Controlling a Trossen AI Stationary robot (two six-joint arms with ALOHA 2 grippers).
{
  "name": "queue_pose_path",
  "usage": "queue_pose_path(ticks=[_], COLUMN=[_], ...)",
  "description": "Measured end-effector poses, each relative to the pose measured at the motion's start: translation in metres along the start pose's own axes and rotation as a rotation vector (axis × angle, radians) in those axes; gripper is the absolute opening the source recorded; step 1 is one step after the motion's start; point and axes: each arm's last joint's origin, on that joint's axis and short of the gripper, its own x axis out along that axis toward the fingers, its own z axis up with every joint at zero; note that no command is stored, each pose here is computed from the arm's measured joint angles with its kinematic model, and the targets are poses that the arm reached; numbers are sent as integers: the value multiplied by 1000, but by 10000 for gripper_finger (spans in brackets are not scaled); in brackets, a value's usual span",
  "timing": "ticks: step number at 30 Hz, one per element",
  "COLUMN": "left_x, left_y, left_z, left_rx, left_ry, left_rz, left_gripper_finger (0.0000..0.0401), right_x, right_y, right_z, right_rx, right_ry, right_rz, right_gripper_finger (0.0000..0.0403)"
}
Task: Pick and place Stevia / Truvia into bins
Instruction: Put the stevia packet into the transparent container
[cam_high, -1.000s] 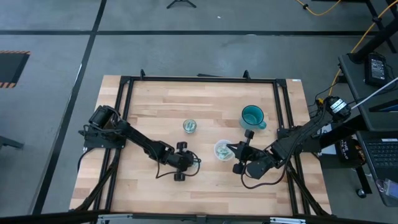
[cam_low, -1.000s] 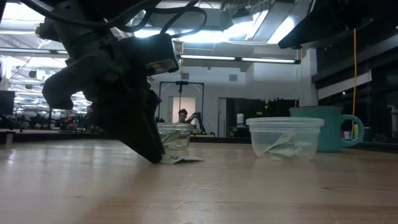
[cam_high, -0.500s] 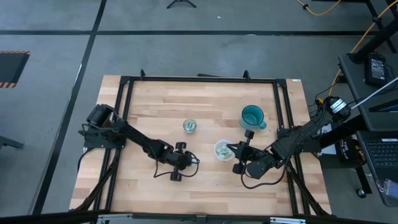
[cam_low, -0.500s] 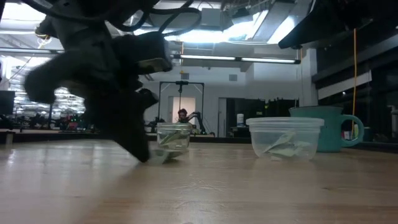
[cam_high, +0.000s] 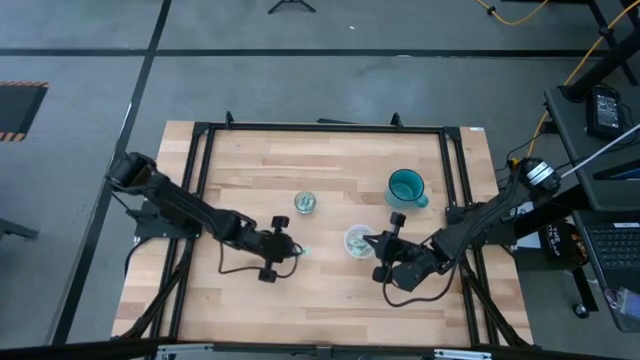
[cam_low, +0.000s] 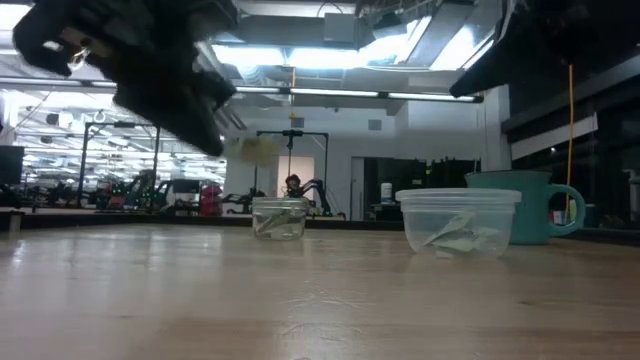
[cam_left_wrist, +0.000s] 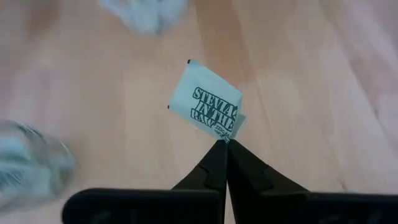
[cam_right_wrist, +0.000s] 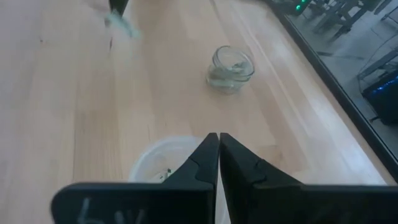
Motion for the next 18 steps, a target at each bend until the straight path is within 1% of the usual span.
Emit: queue_pose_path(ticks=[5, 8, 11, 13, 16, 18], left_x=[-11, -11, -8, -7, -5, -5], left_y=[5, 5, 10, 16, 25, 29], left_z=[-4, -8, -10, -9, -7, -6], left_rx=[44, 99, 115, 101, 83, 91], left_ry=[-185, -283, -331, -339, -353, -360], left_rz=[22, 20, 3, -11, -14, -31], left_gripper_finger=[2, 1, 1, 2, 1, 1], right_x=[4, 7, 12, 18, 27, 33], right_y=[4, 3, 0, -2, -7, -12], right_z=[-3, 1, 10, 17, 27, 32], right_rx=[-18, 15, -4, -36, -60, -77], right_ry=[11, -14, -52, -72, -105, -123], right_rz=[-6, -10, -2, 42, 152, 215], right_gripper_finger=[19, 19, 19, 19, 19, 19])
